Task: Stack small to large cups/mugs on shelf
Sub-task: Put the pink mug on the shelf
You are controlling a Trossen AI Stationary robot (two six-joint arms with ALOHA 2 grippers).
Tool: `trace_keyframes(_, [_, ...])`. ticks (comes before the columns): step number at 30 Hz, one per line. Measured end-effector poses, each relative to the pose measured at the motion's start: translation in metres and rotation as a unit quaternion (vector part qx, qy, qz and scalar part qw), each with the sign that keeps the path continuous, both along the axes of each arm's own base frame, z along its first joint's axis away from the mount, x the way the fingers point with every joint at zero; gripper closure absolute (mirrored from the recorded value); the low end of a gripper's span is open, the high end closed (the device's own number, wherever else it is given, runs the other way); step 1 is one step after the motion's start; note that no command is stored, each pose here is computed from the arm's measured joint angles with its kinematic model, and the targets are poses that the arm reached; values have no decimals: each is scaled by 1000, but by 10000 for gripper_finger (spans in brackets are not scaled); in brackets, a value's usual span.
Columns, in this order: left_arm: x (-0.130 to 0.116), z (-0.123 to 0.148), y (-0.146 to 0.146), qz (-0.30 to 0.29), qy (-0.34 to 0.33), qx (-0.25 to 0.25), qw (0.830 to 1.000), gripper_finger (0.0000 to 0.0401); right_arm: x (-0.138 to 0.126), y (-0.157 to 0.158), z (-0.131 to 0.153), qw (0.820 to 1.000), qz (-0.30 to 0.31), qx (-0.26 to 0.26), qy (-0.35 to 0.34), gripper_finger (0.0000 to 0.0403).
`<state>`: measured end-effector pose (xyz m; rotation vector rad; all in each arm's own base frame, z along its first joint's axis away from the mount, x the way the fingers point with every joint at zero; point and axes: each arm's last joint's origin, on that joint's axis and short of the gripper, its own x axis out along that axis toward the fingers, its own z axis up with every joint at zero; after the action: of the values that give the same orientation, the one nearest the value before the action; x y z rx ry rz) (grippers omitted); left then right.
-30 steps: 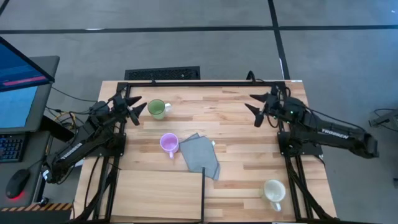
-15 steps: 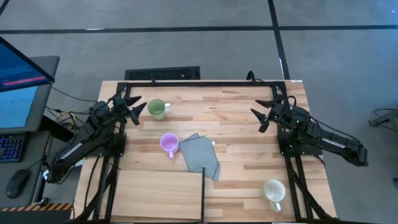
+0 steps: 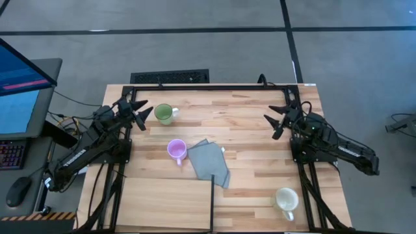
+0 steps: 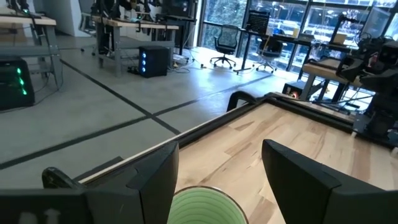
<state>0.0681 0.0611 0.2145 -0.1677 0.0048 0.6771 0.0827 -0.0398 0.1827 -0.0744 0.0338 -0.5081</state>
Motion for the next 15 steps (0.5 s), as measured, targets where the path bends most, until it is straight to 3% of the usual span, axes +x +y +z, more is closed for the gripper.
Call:
trace_keyframes(5, [0, 0, -1, -11, -15, -19, 1000, 179, 0, 0, 0, 1000, 0, 0, 0, 143])
trace_keyframes(8, [4, 3, -5, -101, -12, 9, 995, 179, 0, 0, 0, 1000, 0, 0, 1, 143])
trace_keyframes(11, [7, 13, -12, -195, -44, 55, 978, 179, 0, 0, 0, 1000, 0, 1, 1, 143])
trace_keyframes(15, [9, 22, -19, -240, -55, 76, 966, 179, 0, 0, 0, 1000, -2, 1, 2, 143])
